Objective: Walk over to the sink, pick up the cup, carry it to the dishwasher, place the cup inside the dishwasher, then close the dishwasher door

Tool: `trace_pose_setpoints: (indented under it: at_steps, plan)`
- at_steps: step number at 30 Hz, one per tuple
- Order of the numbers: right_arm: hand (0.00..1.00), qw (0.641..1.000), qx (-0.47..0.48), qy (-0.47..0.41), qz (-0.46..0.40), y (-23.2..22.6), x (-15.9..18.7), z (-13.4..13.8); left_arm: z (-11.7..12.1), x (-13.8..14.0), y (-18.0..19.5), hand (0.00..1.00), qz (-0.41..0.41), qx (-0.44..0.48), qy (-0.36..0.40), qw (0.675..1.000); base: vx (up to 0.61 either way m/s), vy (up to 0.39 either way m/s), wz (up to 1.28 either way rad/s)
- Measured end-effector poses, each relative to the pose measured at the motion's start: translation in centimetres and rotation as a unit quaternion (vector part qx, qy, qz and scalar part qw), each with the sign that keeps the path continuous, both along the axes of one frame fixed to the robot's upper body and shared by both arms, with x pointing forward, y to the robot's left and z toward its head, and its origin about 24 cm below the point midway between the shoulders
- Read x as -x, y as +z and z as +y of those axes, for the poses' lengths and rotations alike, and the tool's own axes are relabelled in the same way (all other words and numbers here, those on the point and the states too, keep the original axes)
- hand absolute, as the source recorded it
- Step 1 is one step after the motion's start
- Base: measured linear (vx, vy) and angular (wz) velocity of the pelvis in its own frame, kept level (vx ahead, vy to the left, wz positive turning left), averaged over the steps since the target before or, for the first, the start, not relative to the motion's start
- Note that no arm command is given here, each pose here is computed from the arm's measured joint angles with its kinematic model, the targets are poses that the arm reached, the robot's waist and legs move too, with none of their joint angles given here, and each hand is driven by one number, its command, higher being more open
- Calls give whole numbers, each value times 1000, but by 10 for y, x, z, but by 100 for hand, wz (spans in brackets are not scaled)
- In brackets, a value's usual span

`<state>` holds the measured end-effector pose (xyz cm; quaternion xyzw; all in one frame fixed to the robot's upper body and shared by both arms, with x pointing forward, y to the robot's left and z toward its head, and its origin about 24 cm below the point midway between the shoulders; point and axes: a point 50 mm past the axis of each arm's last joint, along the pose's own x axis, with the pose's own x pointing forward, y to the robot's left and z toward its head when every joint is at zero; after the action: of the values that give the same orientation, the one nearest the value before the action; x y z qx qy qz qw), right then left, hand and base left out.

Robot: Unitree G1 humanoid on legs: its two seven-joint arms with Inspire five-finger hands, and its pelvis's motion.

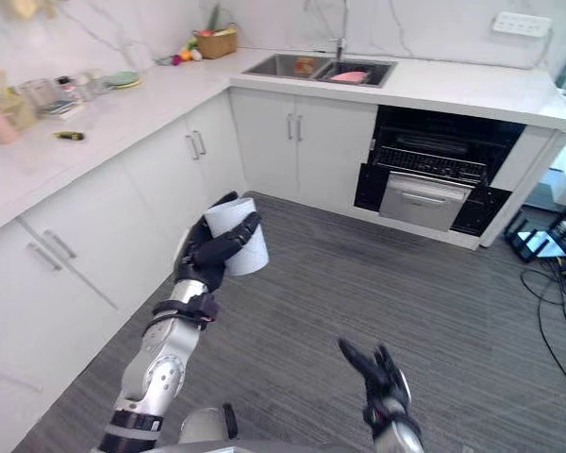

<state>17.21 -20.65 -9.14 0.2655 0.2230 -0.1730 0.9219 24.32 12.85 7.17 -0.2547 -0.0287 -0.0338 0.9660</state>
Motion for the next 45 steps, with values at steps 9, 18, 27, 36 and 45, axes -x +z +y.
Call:
trace_pose_setpoints:
  at_steps: [9,18,27,36,45]
  plan:
    - [100,999,-18,-41,-2,0,-8,-8,32,8,-8,0,-9,-32,55,998,468,374,-36]
    - [100,997,-50,-53,-25,6,14,10,22,3,0,0,-53,-30,33,998,412,115,-13]
    - [100,984,16,4,-180,73,-2,4,-13,9,-9,0,-37,3,-24,999,613,-140,3]
    - [100,944,78,-32,-318,133,-7,-6,-39,15,-18,0,-23,12,-66,997,546,-126,-14]
    - [100,946,113,-78,-295,138,-18,-19,-34,22,-16,0,-26,3,-64,998,513,261,-104]
